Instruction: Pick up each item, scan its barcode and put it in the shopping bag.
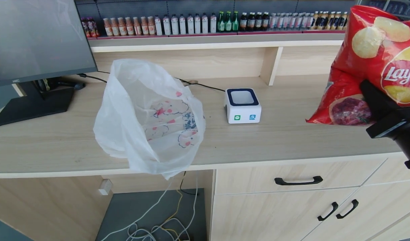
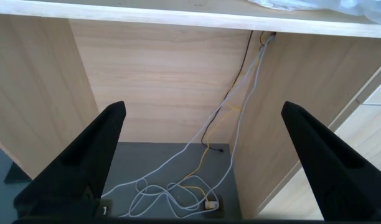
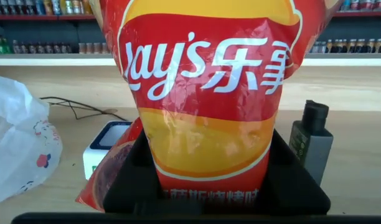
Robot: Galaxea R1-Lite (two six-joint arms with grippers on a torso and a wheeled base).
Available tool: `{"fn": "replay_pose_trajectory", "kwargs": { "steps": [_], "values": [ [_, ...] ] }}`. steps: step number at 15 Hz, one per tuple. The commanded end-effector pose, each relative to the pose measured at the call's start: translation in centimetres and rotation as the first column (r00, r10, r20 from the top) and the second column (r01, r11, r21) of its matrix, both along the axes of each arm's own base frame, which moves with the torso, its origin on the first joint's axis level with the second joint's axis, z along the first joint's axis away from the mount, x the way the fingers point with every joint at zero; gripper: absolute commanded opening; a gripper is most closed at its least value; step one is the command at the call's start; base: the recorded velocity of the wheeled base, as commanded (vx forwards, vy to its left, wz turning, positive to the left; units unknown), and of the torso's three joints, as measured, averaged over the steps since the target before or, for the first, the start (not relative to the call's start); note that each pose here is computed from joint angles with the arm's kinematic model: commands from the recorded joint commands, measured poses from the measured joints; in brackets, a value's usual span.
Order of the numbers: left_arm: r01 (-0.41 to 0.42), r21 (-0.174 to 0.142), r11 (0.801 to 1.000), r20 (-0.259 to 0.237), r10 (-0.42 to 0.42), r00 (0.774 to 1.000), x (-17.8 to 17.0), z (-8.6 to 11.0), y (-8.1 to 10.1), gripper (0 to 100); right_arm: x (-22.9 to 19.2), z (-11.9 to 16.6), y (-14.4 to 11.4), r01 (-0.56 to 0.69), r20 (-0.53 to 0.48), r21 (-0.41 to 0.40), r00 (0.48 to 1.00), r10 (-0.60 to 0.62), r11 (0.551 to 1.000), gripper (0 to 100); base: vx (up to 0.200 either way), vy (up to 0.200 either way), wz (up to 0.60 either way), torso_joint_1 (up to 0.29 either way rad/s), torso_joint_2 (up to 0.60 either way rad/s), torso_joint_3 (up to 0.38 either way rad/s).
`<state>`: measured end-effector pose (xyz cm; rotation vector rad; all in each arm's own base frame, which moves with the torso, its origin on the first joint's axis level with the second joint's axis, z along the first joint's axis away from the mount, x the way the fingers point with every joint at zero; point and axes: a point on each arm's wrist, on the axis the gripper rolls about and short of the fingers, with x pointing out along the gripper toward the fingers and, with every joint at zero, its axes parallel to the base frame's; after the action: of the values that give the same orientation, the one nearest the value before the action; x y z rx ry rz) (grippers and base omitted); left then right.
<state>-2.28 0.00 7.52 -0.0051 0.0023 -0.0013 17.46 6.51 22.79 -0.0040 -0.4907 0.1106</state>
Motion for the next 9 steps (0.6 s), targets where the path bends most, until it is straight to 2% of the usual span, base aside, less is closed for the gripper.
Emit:
{"fn": "replay_pose_trajectory", "kwargs": {
  "steps": [1,6,9],
  "values": [
    [0.000,0.001,1.000,0.002,0.000,1.000,0.0,0.0,0.0,100,-0.1,-0.1,0.1,-0.008,-0.005,-0.003,1.000,0.008,1.000,0,0.000,0.200,0.00,-0.002,0.00,0.002],
    [0.000,0.005,1.000,0.002,0.000,1.000,0.0,0.0,0.0,100,0.9,-0.1,0.9,-0.025,-0.012,-0.008,1.000,0.025,1.000,0,0.000,0.000,0.00,0.000,0.00,0.000],
    [0.000,0.005,1.000,0.002,0.000,1.000,0.0,0.0,0.0,100,3.2,0.6,2.7,-0.053,0.008,-0.001,0.999,0.053,0.999,0,0.000,0.000,0.00,0.000,0.00,0.000]
  ]
}}
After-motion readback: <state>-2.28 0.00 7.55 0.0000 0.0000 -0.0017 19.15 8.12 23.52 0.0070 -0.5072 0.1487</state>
